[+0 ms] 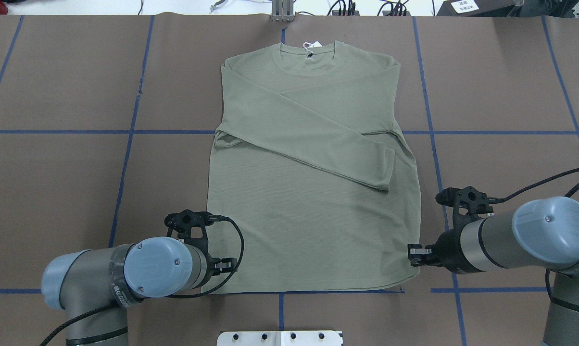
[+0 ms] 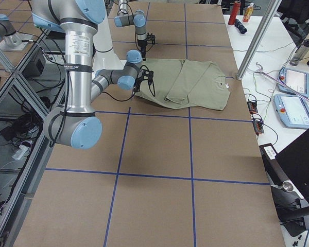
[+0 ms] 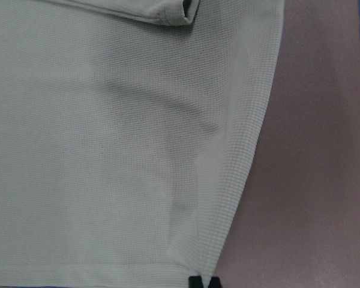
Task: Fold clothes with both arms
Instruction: 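Grasp the hem corners nearest the robot with both grippers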
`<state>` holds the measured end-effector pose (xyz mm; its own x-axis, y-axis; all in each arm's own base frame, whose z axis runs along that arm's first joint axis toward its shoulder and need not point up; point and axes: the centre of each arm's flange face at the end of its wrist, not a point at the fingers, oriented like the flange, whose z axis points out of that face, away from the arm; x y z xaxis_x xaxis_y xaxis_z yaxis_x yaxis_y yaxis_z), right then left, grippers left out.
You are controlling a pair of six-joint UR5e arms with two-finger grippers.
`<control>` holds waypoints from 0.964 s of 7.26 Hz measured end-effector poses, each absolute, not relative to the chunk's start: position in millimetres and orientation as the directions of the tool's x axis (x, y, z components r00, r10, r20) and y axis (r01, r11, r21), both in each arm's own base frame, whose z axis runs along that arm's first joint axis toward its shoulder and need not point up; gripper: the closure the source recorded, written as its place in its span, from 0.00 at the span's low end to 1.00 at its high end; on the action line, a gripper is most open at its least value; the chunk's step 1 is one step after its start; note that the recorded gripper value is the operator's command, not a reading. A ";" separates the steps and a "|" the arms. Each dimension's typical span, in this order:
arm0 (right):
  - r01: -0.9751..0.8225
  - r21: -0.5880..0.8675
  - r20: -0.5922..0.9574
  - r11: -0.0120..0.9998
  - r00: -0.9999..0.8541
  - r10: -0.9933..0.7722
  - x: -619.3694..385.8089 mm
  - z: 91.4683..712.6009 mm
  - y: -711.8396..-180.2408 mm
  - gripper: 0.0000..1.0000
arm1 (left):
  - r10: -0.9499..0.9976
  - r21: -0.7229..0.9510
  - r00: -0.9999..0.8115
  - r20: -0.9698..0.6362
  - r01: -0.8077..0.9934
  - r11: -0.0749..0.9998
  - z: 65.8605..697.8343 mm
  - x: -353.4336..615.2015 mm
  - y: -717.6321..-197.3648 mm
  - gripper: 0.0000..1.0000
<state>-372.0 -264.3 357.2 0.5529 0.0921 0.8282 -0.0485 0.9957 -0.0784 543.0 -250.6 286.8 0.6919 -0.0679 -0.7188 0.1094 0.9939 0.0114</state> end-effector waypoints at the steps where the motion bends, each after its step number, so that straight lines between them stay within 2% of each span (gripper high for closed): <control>1: -0.049 -0.078 0.828 0.996 0.552 0.092 -371.6 357.0 -264.7 1.00 | -0.069 0.008 0.693 -0.717 0.107 0.994 287.0 544.0 -248.6 0.22; 5: -0.051 -0.081 0.830 0.995 0.550 0.095 -369.6 356.2 -266.5 1.00 | -0.071 0.003 0.699 -0.712 0.104 0.995 288.9 545.7 -246.3 0.22; 7: -0.051 -0.081 0.830 0.995 0.550 0.096 -369.4 356.2 -266.8 1.00 | -0.068 0.001 0.706 -0.705 0.096 0.995 292.8 549.7 -242.8 0.26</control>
